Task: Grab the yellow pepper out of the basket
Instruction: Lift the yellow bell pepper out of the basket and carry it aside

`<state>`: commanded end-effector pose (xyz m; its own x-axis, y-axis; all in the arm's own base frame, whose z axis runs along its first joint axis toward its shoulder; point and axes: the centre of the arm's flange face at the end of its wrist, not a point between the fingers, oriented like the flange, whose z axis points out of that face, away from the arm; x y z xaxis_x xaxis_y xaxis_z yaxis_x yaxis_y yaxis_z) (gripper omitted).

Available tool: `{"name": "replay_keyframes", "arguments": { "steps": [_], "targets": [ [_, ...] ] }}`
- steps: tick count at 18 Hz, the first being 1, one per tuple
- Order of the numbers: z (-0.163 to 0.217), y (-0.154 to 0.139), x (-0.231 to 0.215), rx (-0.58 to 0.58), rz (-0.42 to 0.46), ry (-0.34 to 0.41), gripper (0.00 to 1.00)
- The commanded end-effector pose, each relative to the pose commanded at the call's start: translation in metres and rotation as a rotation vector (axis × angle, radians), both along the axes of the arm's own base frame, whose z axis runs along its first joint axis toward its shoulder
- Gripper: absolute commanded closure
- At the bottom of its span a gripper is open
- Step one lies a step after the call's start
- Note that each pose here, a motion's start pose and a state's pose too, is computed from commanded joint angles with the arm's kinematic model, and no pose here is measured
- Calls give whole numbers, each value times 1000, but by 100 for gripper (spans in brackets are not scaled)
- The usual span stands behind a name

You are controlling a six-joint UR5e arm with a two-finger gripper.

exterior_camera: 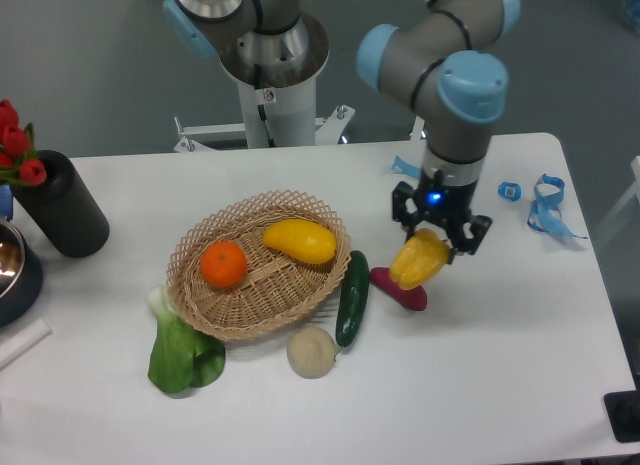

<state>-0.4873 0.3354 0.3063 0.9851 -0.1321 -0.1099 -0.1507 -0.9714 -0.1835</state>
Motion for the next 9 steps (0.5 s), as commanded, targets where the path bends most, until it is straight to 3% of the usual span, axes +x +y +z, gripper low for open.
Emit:
{"name": "replay_keyframes", "arguments": {
  "steps": [6,9],
  "targets": [
    [5,-9,-15,-9,18,27,43],
    [4,-5,-28,-148,-40,82,43]
  ]
}}
